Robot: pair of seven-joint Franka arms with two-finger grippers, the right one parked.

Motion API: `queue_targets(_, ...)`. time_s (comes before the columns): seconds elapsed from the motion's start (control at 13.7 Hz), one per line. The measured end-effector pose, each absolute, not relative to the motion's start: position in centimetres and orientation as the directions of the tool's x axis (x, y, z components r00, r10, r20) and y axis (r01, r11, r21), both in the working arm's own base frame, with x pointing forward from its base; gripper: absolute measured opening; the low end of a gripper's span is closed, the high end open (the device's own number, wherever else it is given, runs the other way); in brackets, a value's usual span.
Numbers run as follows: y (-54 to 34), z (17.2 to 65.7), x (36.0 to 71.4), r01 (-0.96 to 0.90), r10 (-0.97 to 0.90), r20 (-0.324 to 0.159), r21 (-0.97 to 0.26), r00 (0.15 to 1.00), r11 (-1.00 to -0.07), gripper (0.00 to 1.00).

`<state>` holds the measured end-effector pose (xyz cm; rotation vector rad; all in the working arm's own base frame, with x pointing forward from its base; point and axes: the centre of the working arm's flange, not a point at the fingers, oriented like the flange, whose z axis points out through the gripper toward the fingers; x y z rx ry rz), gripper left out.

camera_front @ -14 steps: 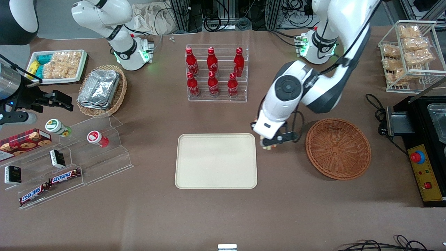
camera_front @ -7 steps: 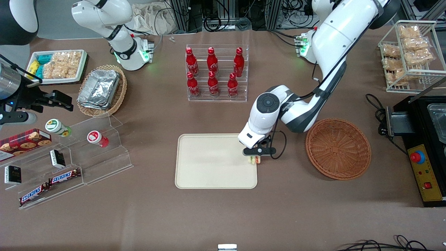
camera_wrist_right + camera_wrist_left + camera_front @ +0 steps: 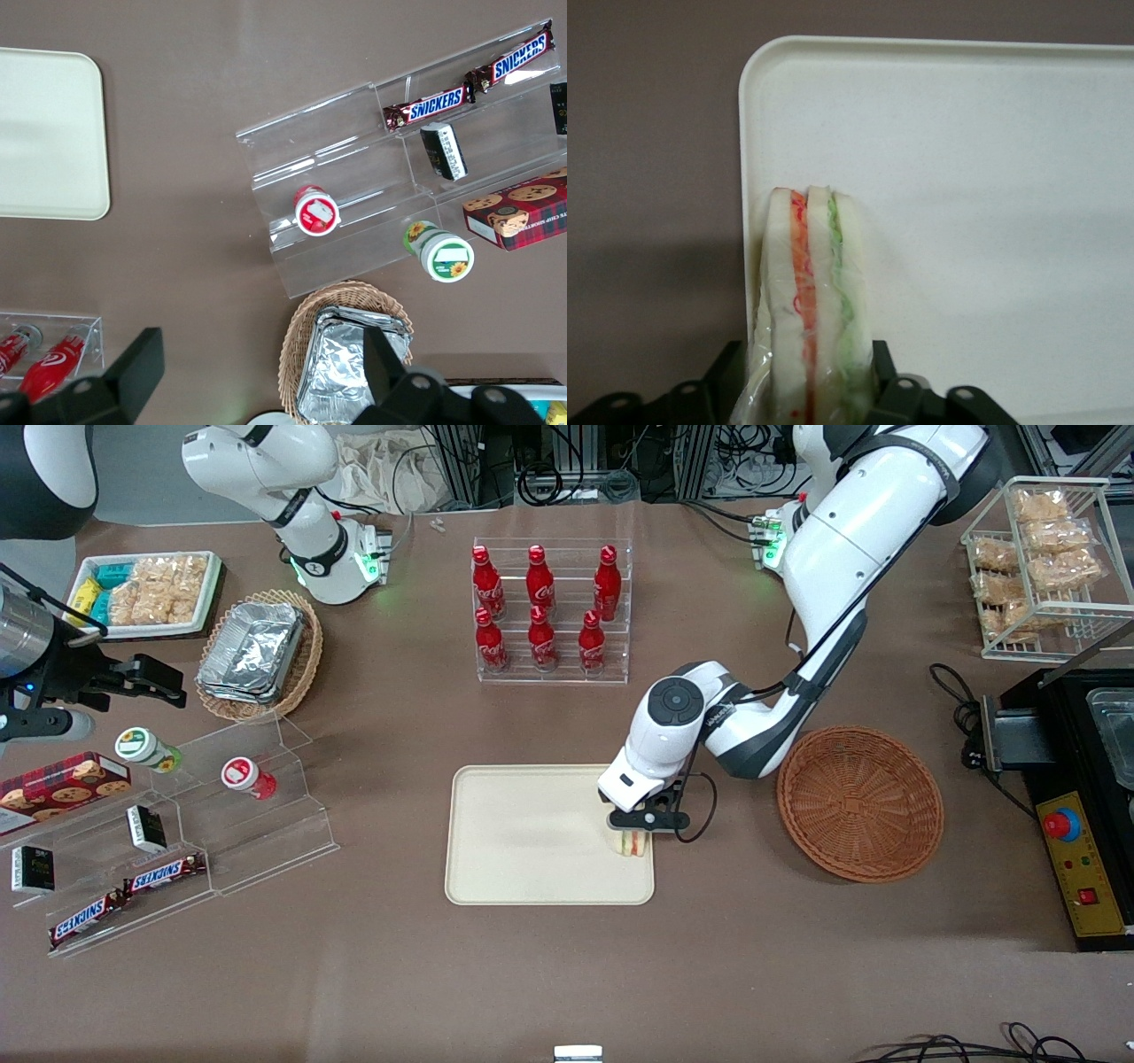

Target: Place sandwich from basket to tray

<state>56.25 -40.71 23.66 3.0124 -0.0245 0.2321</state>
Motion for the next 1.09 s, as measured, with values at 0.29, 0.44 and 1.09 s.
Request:
queue_targets(0.29, -40.0, 27.5, 58.6, 0.072, 0.105, 0.207, 0.160, 0.973, -0.984, 0.99)
queue_targets(0.44, -37.1, 31.9, 60.6, 0.144, 0.177, 0.243, 0.147, 0.954, -0.979, 0.99)
queue_targets(1.09, -22.3, 47.4, 63.1, 0.351, 0.367, 0.181, 0.114, 0.913, -0.929, 1.00)
